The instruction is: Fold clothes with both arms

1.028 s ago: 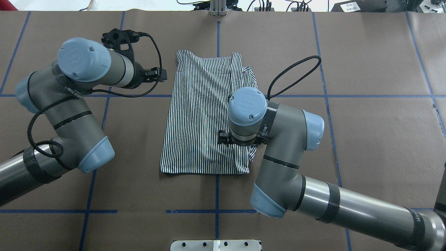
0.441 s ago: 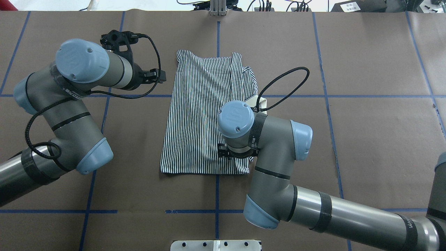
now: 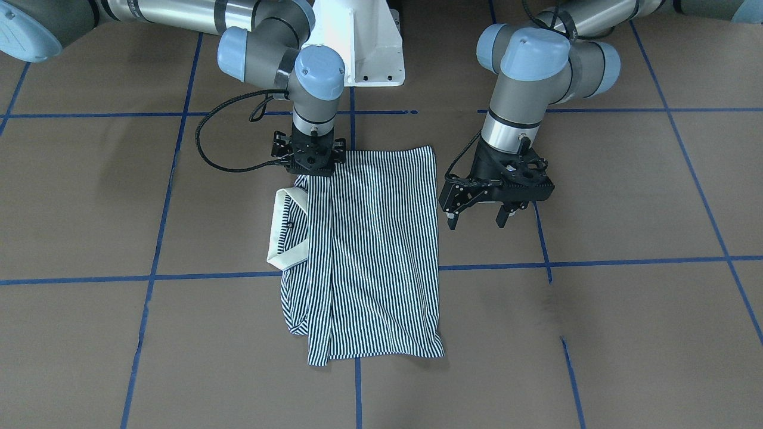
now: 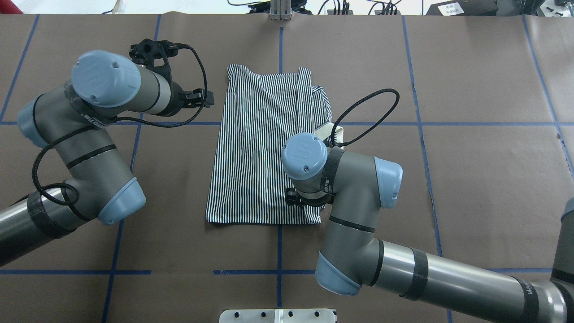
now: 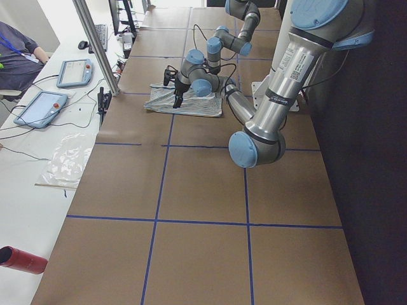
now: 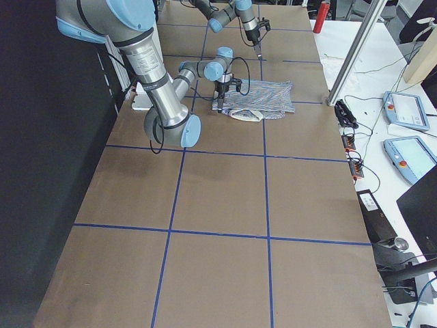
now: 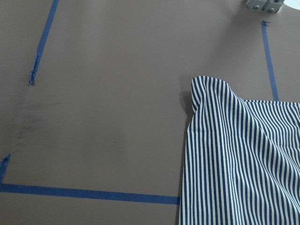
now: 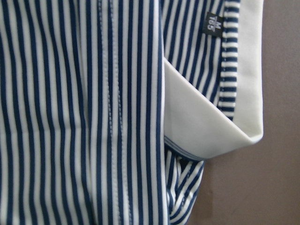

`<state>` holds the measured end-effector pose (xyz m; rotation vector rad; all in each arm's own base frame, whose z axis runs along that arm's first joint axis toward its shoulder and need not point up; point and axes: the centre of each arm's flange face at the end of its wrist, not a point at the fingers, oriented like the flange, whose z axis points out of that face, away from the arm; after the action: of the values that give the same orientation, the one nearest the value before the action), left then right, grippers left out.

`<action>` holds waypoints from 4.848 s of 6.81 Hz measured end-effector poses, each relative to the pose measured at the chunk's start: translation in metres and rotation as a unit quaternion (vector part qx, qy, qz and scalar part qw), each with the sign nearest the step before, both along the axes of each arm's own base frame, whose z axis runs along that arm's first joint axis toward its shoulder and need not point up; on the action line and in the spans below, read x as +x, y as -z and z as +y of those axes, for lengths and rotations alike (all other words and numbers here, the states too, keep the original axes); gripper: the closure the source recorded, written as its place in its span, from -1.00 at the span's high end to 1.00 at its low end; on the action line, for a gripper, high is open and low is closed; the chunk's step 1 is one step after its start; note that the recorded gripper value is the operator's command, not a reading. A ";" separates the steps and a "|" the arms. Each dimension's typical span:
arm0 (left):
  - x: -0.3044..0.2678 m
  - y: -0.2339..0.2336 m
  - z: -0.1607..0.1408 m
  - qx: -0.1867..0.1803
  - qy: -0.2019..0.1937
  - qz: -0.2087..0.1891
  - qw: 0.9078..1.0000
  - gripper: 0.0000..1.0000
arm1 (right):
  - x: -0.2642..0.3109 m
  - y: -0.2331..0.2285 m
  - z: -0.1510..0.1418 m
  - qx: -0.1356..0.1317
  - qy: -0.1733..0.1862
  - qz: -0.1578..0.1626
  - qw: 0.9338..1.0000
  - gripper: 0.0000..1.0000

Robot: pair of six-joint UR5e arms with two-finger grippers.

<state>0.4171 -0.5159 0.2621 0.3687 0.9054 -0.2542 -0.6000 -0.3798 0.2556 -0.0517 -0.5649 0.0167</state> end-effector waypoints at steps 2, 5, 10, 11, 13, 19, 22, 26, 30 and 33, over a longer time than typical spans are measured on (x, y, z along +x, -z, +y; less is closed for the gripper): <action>0.000 0.001 0.000 0.001 0.000 0.003 1.000 1.00 | 0.015 -0.009 -0.011 -0.008 -0.007 0.025 1.000 1.00; 0.007 0.002 0.005 -0.003 -0.002 0.006 1.000 1.00 | 0.068 -0.057 -0.012 -0.007 -0.003 0.047 0.999 1.00; 0.007 0.006 0.007 -0.003 -0.002 0.011 1.000 1.00 | 0.080 0.000 -0.078 0.058 0.025 0.009 0.998 1.00; 0.007 0.005 0.008 -0.003 -0.002 0.010 1.000 1.00 | 0.057 0.017 -0.101 0.071 0.023 -0.005 0.997 1.00; 0.007 0.003 0.008 -0.002 -0.003 0.008 1.000 1.00 | 0.019 0.035 -0.137 0.090 0.026 -0.009 0.996 1.00; 0.008 0.001 0.007 -0.003 -0.003 0.006 1.000 1.00 | -0.002 0.010 -0.165 0.088 0.044 0.030 0.995 1.00; 0.008 0.002 0.007 -0.002 -0.003 0.007 1.000 1.00 | 0.003 -0.004 -0.171 0.083 0.049 0.037 0.995 1.00; 0.009 0.008 0.007 0.000 -0.003 0.011 1.000 1.00 | 0.099 -0.088 -0.169 0.088 0.061 0.038 0.994 1.00; 0.011 0.004 0.008 -0.009 -0.010 0.013 1.000 1.00 | 0.138 -0.046 -0.195 0.114 0.074 -0.006 0.991 1.00; 0.031 -0.009 0.040 -0.120 -0.009 0.059 0.991 1.00 | 0.134 0.016 -0.182 0.089 0.051 -0.078 0.992 1.00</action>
<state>0.4484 -0.4756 0.2713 0.1235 0.9820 -0.3667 -0.4661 -0.5615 0.2396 0.0922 -0.7166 -0.1378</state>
